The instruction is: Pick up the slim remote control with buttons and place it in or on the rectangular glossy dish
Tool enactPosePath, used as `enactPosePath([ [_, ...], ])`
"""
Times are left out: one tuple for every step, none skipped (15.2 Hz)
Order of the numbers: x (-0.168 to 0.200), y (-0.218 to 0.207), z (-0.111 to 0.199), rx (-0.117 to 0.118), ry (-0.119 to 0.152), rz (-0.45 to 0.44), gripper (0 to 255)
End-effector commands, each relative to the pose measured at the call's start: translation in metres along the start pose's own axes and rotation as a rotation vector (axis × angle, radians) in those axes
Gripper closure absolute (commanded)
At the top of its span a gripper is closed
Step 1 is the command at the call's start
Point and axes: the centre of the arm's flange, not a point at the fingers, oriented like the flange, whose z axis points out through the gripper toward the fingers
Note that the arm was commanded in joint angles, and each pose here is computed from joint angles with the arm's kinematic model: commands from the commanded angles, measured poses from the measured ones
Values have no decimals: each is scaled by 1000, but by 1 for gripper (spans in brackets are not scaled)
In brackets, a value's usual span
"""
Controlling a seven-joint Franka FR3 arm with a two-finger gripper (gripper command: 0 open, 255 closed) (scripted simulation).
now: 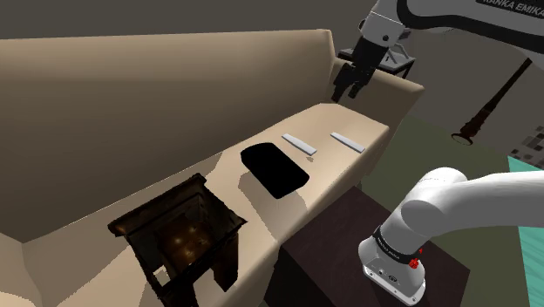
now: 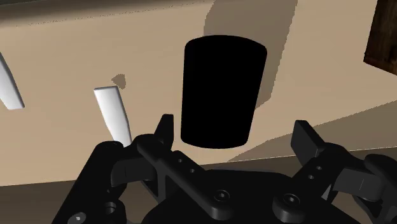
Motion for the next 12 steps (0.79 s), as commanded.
enactPosePath([
  [0,0,0,0,0,0,0],
  [6,6,10,-2,-3,-3,0],
  [13,13,20,-4,-7,-6,0],
  [19,19,30,-6,-10,-10,0],
  [25,25,39,-8,-13,-13,0],
  [31,31,49,-10,-17,-16,0],
  [38,38,59,-12,-20,-19,0],
  [44,44,69,-14,-23,-22,0],
  [50,50,79,-16,-26,-25,0],
  [56,56,89,-18,-30,-29,0],
  [63,63,99,-20,-33,-32,0],
  [69,69,109,-22,-36,-35,0],
])
